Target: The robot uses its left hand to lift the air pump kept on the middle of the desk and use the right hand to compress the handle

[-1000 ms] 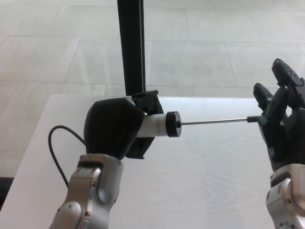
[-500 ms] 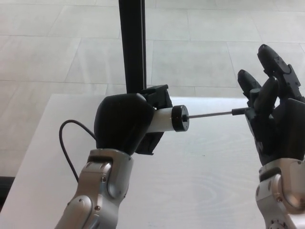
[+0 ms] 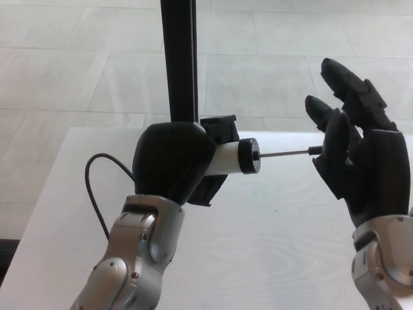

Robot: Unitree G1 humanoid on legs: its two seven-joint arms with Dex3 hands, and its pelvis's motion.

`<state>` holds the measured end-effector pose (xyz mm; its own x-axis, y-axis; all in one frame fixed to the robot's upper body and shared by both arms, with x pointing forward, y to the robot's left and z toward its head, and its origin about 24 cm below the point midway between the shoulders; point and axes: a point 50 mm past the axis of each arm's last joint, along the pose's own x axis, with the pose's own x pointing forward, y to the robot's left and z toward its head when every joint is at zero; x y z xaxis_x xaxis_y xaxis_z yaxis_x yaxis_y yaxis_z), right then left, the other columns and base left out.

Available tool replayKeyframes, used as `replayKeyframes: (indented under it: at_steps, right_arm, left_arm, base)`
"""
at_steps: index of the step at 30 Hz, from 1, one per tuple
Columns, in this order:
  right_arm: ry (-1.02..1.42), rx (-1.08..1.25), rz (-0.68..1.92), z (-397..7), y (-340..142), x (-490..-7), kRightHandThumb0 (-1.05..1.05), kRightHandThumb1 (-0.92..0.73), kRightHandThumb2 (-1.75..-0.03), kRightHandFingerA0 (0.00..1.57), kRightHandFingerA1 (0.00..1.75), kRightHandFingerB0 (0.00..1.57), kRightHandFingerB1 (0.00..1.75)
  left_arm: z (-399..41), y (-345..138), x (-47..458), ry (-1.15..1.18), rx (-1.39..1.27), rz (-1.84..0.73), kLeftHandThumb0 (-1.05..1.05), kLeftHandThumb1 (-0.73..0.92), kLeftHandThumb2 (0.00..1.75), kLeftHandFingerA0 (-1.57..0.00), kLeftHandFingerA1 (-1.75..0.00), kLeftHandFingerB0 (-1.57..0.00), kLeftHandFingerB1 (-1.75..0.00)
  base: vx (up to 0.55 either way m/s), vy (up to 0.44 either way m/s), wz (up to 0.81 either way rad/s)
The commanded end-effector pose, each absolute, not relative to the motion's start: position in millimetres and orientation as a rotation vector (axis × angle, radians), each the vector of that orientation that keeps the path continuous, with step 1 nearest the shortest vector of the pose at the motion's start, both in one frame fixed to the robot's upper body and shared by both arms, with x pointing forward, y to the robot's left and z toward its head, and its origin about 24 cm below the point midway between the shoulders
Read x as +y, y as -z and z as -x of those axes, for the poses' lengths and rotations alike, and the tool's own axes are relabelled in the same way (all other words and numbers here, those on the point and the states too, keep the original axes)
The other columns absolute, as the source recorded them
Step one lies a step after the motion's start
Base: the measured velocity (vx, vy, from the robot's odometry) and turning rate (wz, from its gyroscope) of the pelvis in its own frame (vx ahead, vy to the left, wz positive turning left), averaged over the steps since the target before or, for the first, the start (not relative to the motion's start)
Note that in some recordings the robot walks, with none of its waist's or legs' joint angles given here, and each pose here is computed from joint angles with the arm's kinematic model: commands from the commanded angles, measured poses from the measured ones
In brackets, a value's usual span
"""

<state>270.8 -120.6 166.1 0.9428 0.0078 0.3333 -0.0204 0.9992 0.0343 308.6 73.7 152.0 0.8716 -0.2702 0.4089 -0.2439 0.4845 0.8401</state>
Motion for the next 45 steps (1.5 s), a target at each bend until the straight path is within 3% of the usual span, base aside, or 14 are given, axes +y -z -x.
replayKeyframes:
  at_steps: [1,7,8,17,18,23,26,34,35,37,42,43,44,45]
  right_arm:
    - [-0.025,-0.315,0.057,-269.7,-160.7,-118.6,-0.71,-0.92,-0.83,0.21,0.38,0.24,0.36]
    - [-0.014,-0.338,0.048,-270.6,-165.2,-114.2,-0.76,-0.92,-0.78,0.15,0.39,0.23,0.38]
    - [-0.012,-0.345,0.047,-271.1,-166.3,-113.3,-0.77,-0.92,-0.78,0.16,0.38,0.24,0.37]
    - [0.023,-0.402,0.009,-274.0,-180.8,-105.9,-0.79,-0.92,-0.78,0.15,0.41,0.24,0.38]
    - [0.033,-0.408,0.016,-273.5,-182.3,-105.6,-0.77,-0.92,-0.81,0.14,0.41,0.22,0.39]
    - [0.031,-0.423,0.0,-274.2,-184.9,-103.4,-0.76,-0.92,-0.83,0.13,0.4,0.19,0.38]
    - [0.019,-0.445,-0.03,-274.4,-189.7,-97.9,-0.77,-0.92,-0.82,0.15,0.43,0.19,0.38]
    - [-0.003,-0.462,-0.005,-274.1,-195.4,-95.6,-0.85,-0.92,-0.78,0.11,0.43,0.18,0.37]
    - [-0.024,-0.463,0.002,-273.7,-195.3,-96.5,-0.35,-0.53,-1.14,0.01,0.52,0.0,0.49]
    - [-0.025,-0.458,0.005,-274.5,-194.5,-97.7,-0.36,-0.52,-1.14,0.01,0.52,0.0,0.49]
    - [-0.027,-0.424,-0.001,-276.4,-187.5,-104.3,-0.36,-0.53,-1.15,0.0,0.52,0.0,0.49]
    - [-0.027,-0.425,0.001,-276.4,-186.8,-106.5,-0.36,-0.54,-1.15,0.0,0.52,0.0,0.49]
    - [-0.018,-0.42,-0.003,-275.1,-186.0,-110.7,-0.84,-0.92,-0.8,0.08,0.39,0.14,0.37]
    - [0.001,-0.428,-0.005,-274.3,-187.5,-116.1,-0.82,-0.92,-0.87,0.07,0.4,0.13,0.39]
  left_arm:
    - [-312.2,-160.8,70.9,0.003,-0.56,-1.108,-0.21,0.4,1.29,-0.95,-1.75,-0.79,-1.53]
    - [-314.0,-167.7,61.5,0.006,-0.558,-1.09,-0.22,0.47,1.21,-0.97,-1.73,-0.81,-1.38]
    - [-313.9,-168.9,59.2,0.003,-0.557,-1.087,-0.23,0.5,1.2,-1.24,-1.34,-0.95,-1.09]
    - [-312.1,-173.9,42.0,0.009,-0.565,-1.107,-0.18,0.48,1.19,-1.03,-1.54,-0.9,-1.14]
    - [-312.2,-174.2,39.8,0.015,-0.561,-1.104,-0.16,0.52,1.16,-1.21,-1.26,-0.95,-1.02]
    - [-311.9,-173.9,38.1,0.008,-0.566,-1.102,-0.18,0.47,1.1,-1.13,-1.25,-0.94,-0.96]
    - [-311.4,-171.0,33.0,0.02,-0.55,-1.077,-0.23,0.52,0.76,-1.03,-1.65,-0.9,-1.08]
    - [-316.2,-168.7,31.2,0.025,-0.594,-1.181,-0.29,0.58,0.6,-1.02,-1.17,-0.86,-0.76]
    - [-316.9,-168.6,31.1,0.023,-0.592,-1.19,-0.28,0.58,0.62,-1.0,-1.29,-0.84,-0.75]
    - [-318.6,-168.6,31.6,0.039,-0.576,-1.221,-0.32,0.63,0.6,-1.0,-1.3,-0.83,-0.69]
    - [-318.3,-165.5,30.8,0.04,-0.574,-1.258,-0.29,0.59,0.72,-1.04,-1.57,-0.84,-0.75]
    - [-318.0,-164.9,30.8,0.026,-0.578,-1.258,-0.23,0.52,0.93,-1.0,-1.7,-0.83,-1.15]
    - [-317.4,-162.5,31.6,0.026,-0.575,-1.261,-0.18,0.48,1.08,-0.96,-1.75,-0.8,-1.41]
    - [-316.6,-160.0,33.9,0.031,-0.571,-1.258,-0.19,0.54,1.05,-0.94,-1.75,-0.83,-1.35]
  base:
    - [0.0,0.0,0.0]
    - [0.0,0.0,0.0]
    - [0.0,0.0,0.0]
    - [0.0,0.0,0.0]
    - [0.0,0.0,0.0]
    - [0.0,0.0,0.0]
    - [0.0,0.0,0.0]
    - [0.0,0.0,0.0]
    - [0.0,0.0,0.0]
    - [0.0,0.0,0.0]
    - [0.0,0.0,0.0]
    - [0.0,0.0,0.0]
    - [0.0,0.0,0.0]
    - [0.0,0.0,0.0]
